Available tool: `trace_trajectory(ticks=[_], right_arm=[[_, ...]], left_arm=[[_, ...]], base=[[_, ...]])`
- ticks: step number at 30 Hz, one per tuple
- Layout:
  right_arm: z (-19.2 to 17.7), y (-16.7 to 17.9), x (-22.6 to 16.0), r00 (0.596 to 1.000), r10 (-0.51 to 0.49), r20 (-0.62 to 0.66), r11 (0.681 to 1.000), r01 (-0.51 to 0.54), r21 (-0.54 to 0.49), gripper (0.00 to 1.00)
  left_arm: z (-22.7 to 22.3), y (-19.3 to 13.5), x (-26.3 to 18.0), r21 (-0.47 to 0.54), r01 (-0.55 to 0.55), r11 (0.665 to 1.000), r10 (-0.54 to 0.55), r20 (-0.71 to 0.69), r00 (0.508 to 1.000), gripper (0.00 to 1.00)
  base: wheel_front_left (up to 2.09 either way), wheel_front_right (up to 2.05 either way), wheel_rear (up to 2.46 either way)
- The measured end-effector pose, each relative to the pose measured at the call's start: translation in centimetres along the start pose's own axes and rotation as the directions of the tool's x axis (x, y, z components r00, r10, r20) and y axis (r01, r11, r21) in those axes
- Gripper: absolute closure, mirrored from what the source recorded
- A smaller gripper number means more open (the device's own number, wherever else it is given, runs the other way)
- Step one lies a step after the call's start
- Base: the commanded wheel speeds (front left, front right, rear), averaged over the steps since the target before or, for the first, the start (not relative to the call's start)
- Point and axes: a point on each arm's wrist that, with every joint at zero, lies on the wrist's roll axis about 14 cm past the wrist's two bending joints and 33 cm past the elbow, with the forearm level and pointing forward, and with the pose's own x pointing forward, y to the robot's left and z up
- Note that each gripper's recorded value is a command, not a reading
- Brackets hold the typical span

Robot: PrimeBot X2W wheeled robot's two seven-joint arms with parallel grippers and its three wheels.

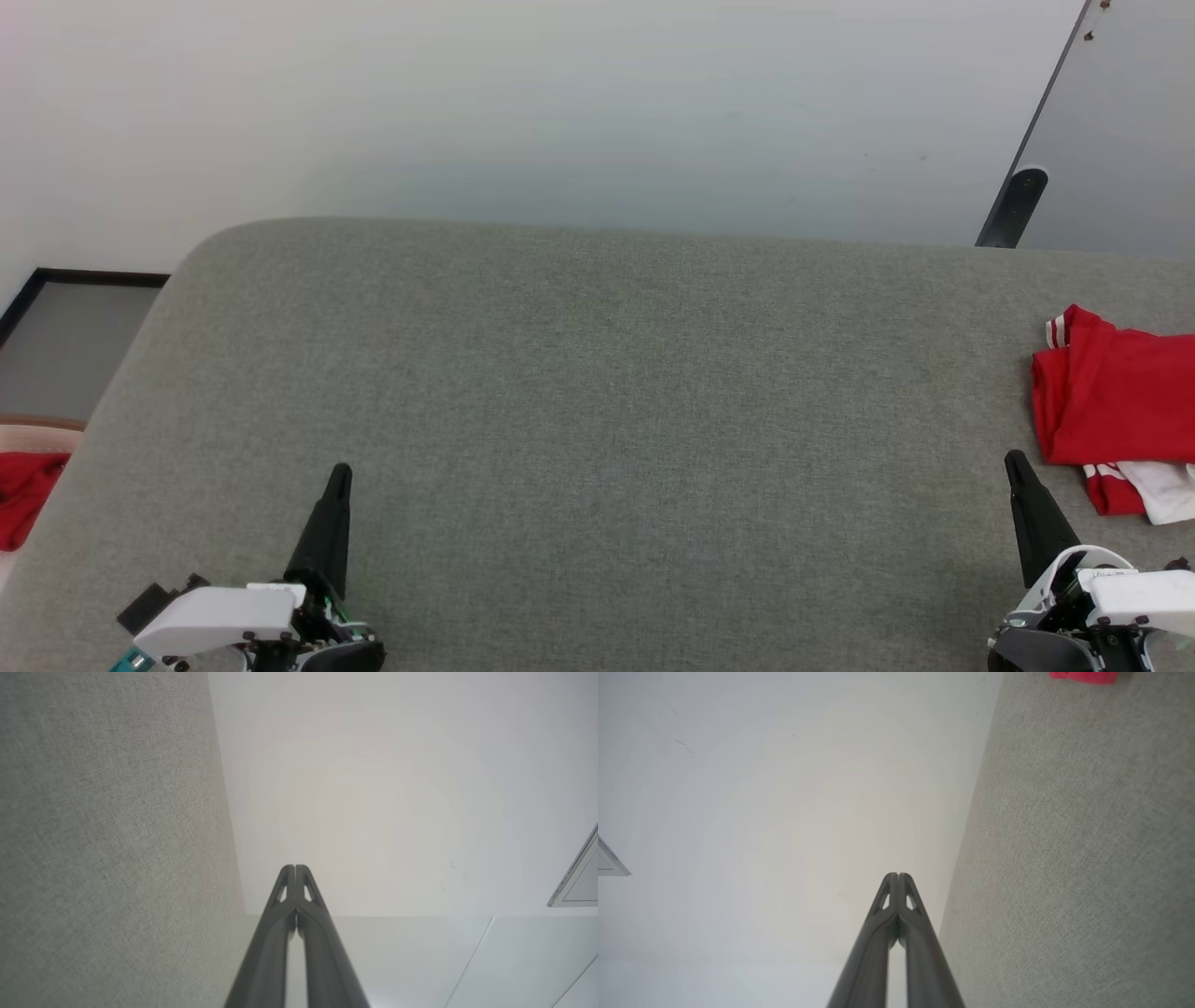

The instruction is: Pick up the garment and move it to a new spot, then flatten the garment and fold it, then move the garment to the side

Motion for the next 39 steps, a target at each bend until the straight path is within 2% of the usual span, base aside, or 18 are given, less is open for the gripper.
trace_trajectory(ticks=[39], right_arm=[[0.00, 0.00, 0.00, 1.000, 0.000, 0.000, 1.000, 0.000, 0.000, 1.00]], left_arm=[[0.00, -0.01, 0.00, 0.000, 0.000, 1.000, 0.000, 0.000, 1.000, 1.00]], base=[[0.00, 0.00, 0.00]])
